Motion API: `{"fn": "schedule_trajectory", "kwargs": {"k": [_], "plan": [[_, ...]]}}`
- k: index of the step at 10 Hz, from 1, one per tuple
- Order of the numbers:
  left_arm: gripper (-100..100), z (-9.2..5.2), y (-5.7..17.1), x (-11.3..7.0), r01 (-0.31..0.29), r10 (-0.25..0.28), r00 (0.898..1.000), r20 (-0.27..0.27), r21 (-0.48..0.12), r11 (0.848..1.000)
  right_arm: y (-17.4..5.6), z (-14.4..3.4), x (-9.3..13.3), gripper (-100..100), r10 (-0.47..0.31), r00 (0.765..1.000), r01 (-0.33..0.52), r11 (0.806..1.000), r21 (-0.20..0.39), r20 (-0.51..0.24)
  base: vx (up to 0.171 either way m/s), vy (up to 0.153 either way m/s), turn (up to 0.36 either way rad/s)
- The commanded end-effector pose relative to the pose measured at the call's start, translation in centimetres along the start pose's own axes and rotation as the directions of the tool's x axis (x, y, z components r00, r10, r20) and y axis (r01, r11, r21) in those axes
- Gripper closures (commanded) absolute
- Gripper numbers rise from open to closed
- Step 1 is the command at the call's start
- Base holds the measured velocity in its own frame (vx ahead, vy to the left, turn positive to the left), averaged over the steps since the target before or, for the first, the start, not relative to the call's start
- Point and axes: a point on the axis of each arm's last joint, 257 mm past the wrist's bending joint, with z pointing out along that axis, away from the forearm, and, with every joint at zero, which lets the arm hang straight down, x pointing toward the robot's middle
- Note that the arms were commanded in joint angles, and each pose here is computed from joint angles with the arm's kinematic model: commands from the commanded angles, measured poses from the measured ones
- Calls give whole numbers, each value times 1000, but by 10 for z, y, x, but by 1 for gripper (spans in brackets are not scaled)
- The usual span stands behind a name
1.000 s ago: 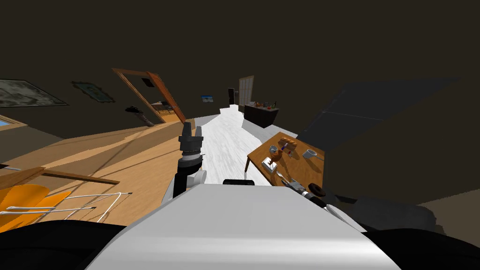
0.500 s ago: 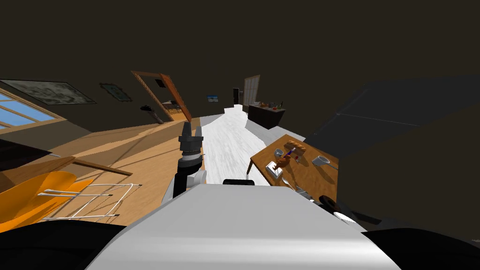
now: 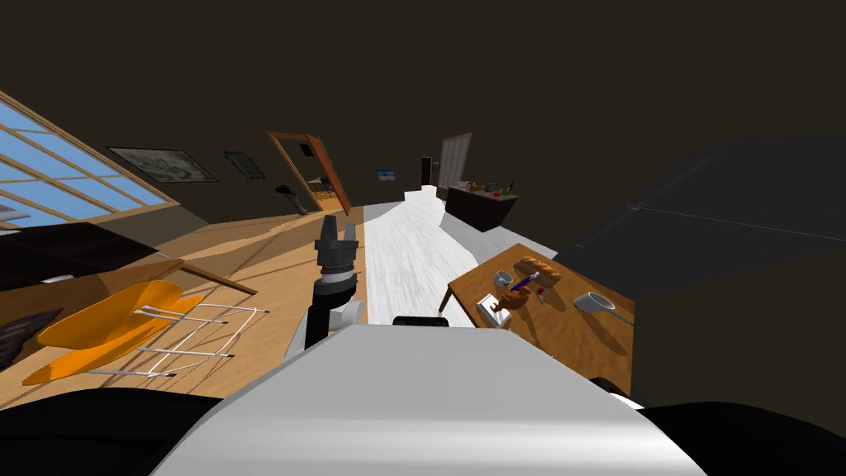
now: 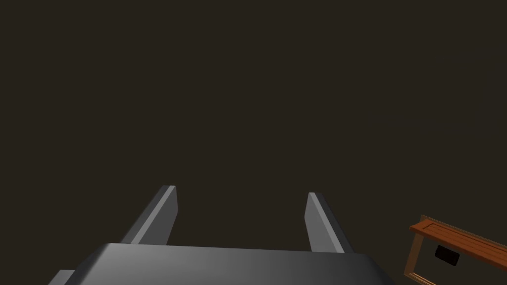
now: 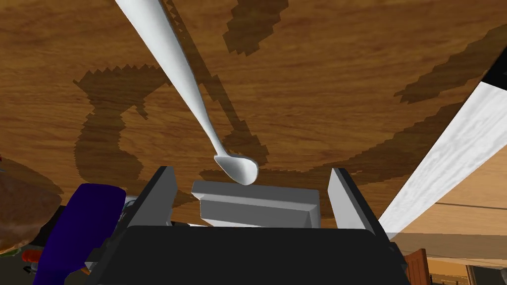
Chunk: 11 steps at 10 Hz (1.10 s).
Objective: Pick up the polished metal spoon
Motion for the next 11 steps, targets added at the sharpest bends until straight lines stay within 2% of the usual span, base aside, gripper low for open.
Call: {"fn": "schedule_trajectory", "kwargs": {"k": [1, 3, 5, 8, 10, 11], "plan": [[0, 0, 0, 0, 0, 0, 1000, 0, 0, 1000, -4, -4, 19, -100, -9, 999, 9, 1000, 1, -38, 66, 9, 87], [0, 0, 0, 0, 0, 0, 1000, 0, 0, 1000, -6, -20, 63, -100, -56, 989, 54, 998, -22, -140, 72, 9, 212], [0, 0, 0, 0, 0, 0, 1000, 0, 0, 1000, -9, -22, 69, -100, -52, 987, 50, 999, -17, -152, 50, 6, 18], [0, 0, 0, 0, 0, 0, 1000, 0, 0, 1000, -13, -48, 121, -100, -97, 958, 87, 995, -46, -270, 61, 11, 164], [0, 0, 0, 0, 0, 0, 1000, 0, 0, 1000, -13, -58, 138, -100, -112, 944, 98, 993, -59, -309, 61, 10, 73], [0, 0, 0, 0, 0, 0, 1000, 0, 0, 1000, -14, -55, 132, -100, -106, 949, 95, 994, -54, -298, 21, 4, 8]]}}
